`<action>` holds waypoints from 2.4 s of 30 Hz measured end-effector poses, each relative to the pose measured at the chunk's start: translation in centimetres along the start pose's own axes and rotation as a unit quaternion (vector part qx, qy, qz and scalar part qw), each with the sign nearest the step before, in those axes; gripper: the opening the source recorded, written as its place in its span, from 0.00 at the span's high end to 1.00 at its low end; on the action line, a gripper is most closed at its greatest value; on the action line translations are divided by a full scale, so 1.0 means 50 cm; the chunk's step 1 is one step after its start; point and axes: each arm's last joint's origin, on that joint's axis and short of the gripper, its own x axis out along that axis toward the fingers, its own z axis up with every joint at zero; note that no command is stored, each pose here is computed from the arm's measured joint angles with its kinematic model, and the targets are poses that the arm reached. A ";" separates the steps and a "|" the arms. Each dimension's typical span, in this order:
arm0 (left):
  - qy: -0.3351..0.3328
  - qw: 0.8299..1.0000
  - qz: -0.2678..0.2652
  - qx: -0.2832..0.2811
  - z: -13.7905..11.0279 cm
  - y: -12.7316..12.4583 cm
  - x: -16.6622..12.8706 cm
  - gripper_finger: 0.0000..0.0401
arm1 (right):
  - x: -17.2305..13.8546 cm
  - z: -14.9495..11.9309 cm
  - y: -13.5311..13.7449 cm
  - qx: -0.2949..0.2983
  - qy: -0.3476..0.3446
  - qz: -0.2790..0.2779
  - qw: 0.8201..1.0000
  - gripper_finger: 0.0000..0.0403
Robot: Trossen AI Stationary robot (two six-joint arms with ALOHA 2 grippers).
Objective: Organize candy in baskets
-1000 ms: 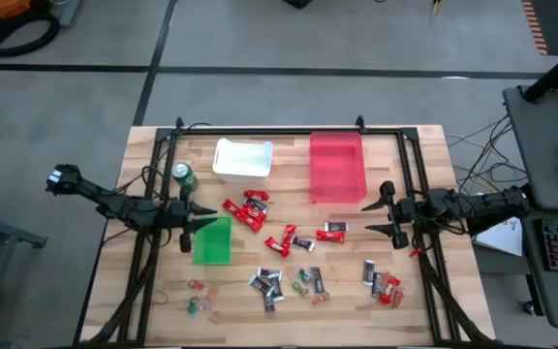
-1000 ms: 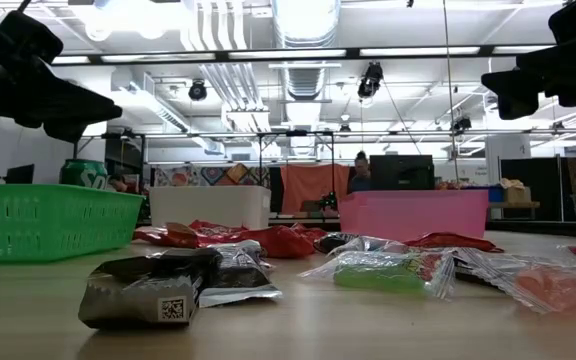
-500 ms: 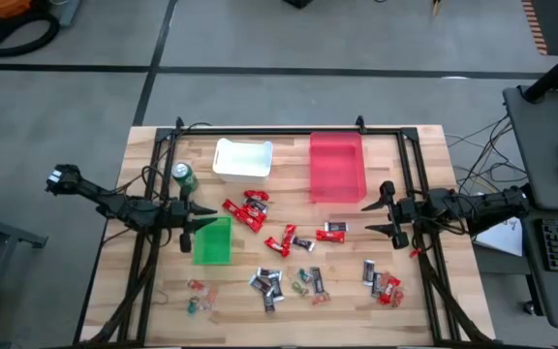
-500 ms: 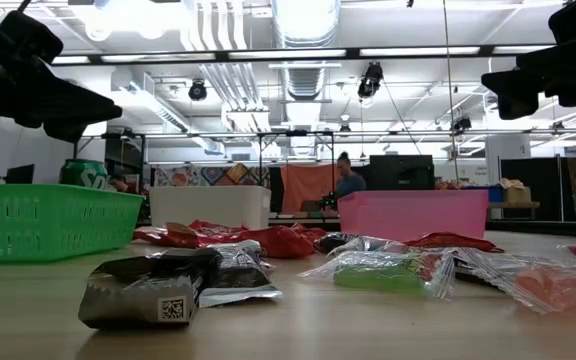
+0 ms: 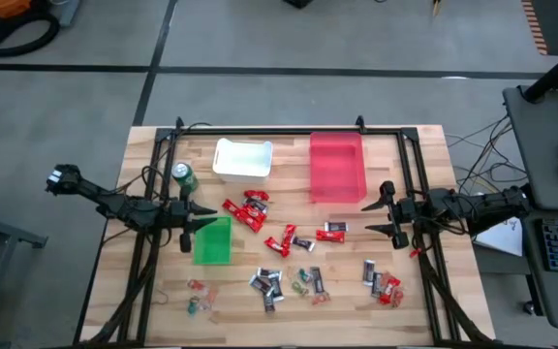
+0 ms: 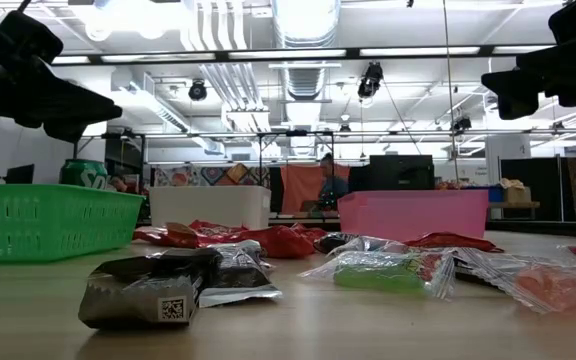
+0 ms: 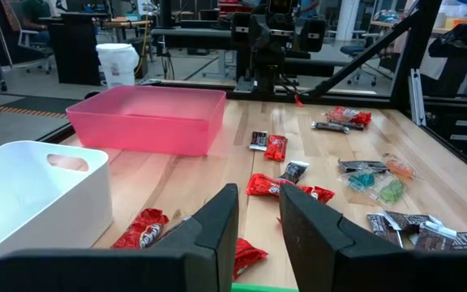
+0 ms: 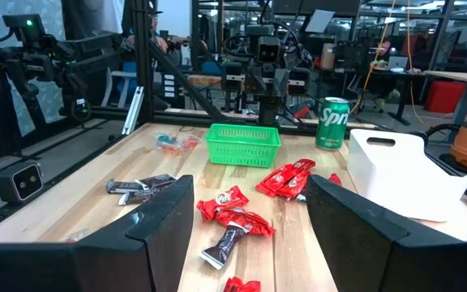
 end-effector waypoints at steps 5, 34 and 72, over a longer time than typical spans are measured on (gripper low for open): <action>0.000 1.000 0.000 0.000 0.000 0.000 0.000 0.81 | 0.000 0.000 0.000 0.000 0.000 0.000 1.000 0.43; -0.004 1.000 -0.001 -0.011 0.002 0.000 0.000 0.81 | 0.000 0.000 0.000 0.000 0.000 0.000 1.000 0.43; -0.174 0.959 0.027 -0.222 0.058 -0.034 0.060 0.81 | 0.077 0.055 -0.018 0.262 0.203 -0.145 0.932 0.43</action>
